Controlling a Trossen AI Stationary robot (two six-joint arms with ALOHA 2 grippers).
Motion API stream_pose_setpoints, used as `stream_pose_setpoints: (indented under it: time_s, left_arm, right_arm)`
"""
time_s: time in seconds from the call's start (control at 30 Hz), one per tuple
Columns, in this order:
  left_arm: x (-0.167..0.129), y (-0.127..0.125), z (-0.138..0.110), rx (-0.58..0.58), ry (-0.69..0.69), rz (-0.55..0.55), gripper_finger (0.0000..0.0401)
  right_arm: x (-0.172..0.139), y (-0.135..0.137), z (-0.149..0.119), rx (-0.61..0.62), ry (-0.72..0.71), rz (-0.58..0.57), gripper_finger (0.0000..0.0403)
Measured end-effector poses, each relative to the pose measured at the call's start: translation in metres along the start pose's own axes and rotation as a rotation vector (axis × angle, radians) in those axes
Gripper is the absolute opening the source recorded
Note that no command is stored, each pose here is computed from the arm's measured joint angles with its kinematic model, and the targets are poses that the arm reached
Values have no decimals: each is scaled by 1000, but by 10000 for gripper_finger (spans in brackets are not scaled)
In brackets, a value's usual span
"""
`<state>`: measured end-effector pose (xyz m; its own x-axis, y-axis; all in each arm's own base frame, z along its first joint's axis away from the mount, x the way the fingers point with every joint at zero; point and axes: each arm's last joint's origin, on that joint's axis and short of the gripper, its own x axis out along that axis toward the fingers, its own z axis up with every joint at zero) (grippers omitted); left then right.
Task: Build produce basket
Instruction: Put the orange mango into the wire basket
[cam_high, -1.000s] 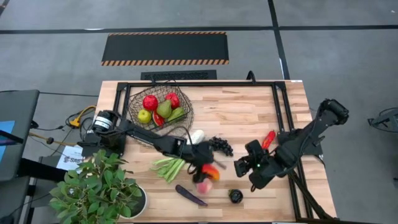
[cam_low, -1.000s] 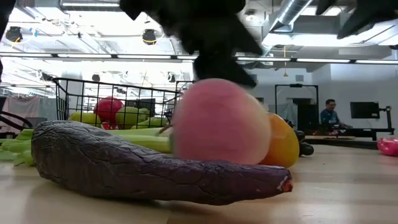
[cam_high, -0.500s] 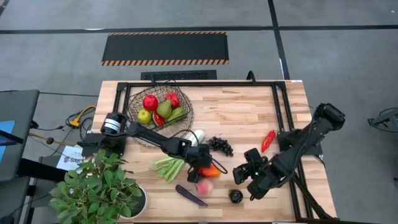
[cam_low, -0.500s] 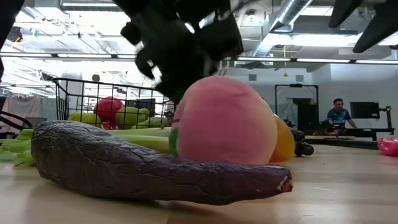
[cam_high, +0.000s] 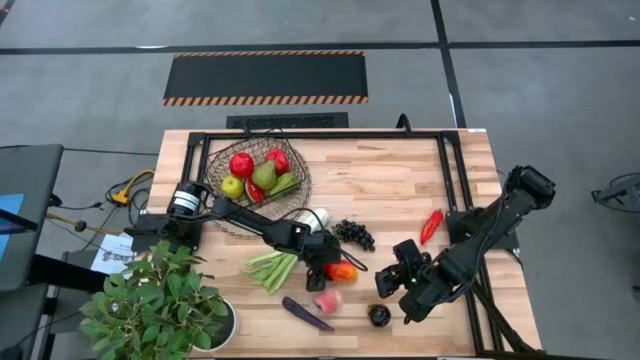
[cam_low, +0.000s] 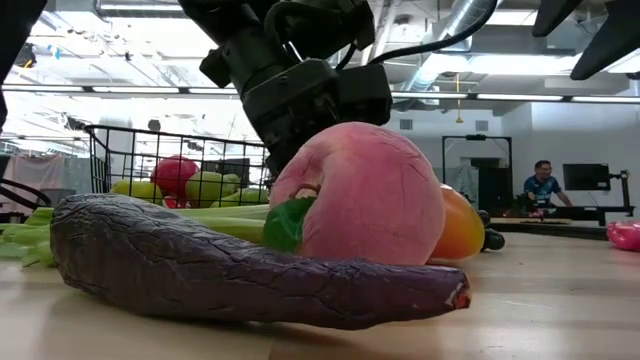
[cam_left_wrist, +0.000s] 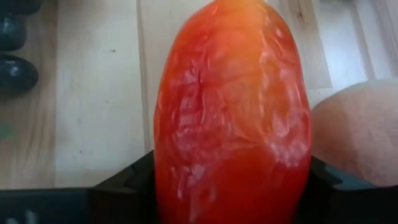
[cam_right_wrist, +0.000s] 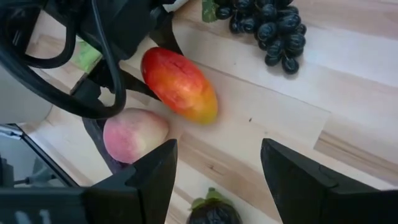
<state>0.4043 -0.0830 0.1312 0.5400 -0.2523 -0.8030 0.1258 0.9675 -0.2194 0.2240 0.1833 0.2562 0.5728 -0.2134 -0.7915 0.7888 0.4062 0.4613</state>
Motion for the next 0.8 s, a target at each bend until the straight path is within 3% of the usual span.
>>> stream_pose_setpoints:
  time_s: [0.23, 0.47, 0.6, 0.8]
  left_arm:
    - [-9, 1, 6, -87, -25, 38, 198]
    - [-64, 21, 26, -238, -131, 159, 208]
    - [-112, 38, 31, -349, -185, 315, 207]
    - [-196, 61, 26, -518, -331, 651, 213]
  right_arm:
    - [0, 0, 0, 7, 0, -1, 255]
    - [-6, -4, -9, 41, 11, 1, 255]
    - [-9, -5, -13, 31, 17, 7, 255]
    - [-9, -6, -12, 29, 10, 0, 255]
